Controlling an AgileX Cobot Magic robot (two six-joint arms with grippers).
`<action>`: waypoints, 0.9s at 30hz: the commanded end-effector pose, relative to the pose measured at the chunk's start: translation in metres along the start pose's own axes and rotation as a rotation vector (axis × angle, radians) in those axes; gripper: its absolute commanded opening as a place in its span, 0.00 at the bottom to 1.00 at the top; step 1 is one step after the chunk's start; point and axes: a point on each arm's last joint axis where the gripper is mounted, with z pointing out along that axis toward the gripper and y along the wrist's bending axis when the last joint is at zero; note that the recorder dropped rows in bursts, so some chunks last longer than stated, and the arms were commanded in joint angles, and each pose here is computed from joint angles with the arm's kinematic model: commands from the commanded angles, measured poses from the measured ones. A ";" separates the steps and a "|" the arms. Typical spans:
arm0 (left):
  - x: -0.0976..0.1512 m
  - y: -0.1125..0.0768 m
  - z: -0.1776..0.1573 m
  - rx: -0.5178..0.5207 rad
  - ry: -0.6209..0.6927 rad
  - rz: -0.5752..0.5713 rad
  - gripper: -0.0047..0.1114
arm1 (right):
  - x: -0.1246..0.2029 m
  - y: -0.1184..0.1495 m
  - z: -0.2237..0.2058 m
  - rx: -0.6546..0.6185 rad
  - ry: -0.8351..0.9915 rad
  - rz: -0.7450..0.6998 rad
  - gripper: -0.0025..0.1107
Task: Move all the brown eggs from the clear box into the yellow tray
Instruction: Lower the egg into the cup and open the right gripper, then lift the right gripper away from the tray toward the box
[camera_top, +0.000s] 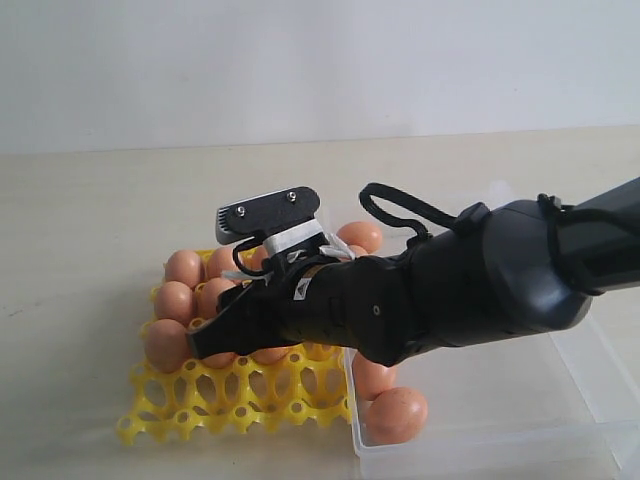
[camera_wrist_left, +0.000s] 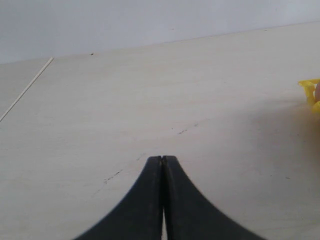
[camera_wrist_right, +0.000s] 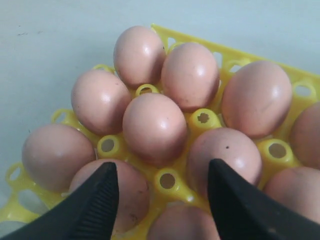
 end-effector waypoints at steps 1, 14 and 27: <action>-0.002 0.000 0.000 0.004 -0.013 -0.002 0.04 | -0.005 -0.001 -0.001 0.001 -0.012 0.002 0.49; -0.002 0.000 0.000 0.004 -0.013 -0.002 0.04 | -0.046 -0.014 -0.084 -0.044 -0.089 -0.063 0.17; -0.002 0.000 0.000 0.004 -0.013 -0.002 0.04 | -0.039 -0.091 -0.094 0.135 -0.071 0.068 0.25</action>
